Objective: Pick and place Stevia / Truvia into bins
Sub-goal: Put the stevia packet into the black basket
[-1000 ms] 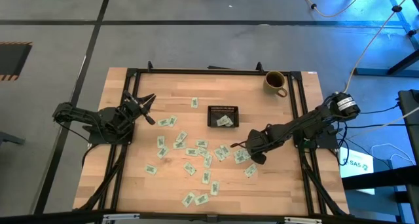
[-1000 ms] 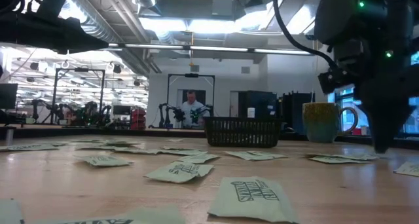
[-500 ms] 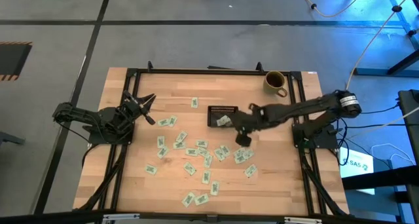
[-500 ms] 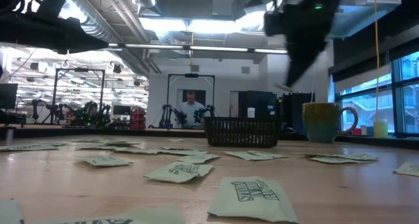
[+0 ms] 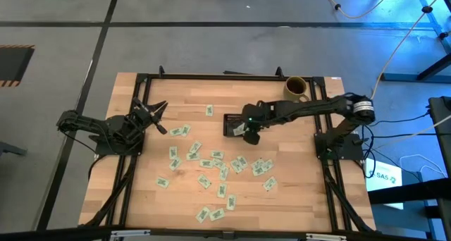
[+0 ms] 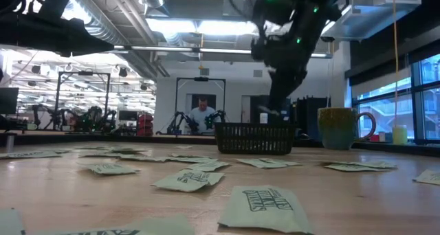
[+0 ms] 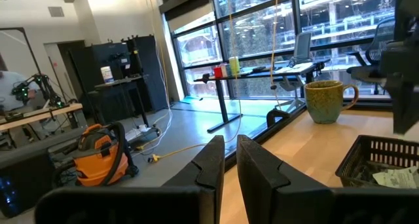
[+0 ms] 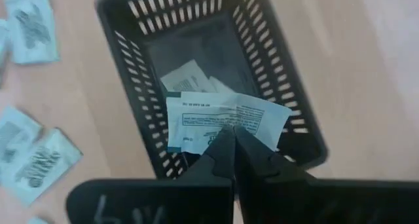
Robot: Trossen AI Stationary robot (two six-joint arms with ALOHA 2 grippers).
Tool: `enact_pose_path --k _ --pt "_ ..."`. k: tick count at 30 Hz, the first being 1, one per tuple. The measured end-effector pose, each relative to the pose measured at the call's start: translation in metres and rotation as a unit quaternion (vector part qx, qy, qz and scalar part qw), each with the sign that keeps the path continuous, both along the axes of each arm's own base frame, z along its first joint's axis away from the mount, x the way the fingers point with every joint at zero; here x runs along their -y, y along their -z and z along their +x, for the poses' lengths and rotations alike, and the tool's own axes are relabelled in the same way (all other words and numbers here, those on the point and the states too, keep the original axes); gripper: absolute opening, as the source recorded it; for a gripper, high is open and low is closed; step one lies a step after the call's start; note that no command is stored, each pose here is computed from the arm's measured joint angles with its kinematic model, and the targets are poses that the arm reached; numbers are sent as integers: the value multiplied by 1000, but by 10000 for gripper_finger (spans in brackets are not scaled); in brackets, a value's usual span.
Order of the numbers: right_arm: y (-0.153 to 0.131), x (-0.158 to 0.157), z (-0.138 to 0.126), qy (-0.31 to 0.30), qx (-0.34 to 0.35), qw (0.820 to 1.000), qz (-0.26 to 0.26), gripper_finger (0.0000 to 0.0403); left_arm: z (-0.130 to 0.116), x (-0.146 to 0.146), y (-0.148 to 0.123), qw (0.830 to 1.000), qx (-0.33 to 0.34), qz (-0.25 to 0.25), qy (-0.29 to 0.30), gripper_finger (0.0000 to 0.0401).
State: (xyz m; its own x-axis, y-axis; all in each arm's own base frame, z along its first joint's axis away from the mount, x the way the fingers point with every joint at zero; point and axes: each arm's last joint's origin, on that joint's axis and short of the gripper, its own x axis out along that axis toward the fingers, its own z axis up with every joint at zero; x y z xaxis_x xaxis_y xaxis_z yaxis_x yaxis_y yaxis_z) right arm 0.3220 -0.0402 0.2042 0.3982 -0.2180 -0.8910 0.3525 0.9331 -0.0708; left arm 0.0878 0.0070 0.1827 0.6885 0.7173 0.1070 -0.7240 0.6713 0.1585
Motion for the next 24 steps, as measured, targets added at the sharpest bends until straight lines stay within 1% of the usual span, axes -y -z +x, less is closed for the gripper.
enact_pose_path --k 4,7,21,24 --pt "20 1 6 -2 -33 999 3 2 0 0 0 1000 0 0 0 40" --pt "27 1 8 -15 -46 999 -1 2 0 0 0 1000 0 0 0 40" --pt "27 0 8 -21 -47 999 -3 3 0 0 0 1000 0 0 0 36" --pt "27 0 8 -21 -47 999 -3 8 0 0 0 1000 0 0 0 35"
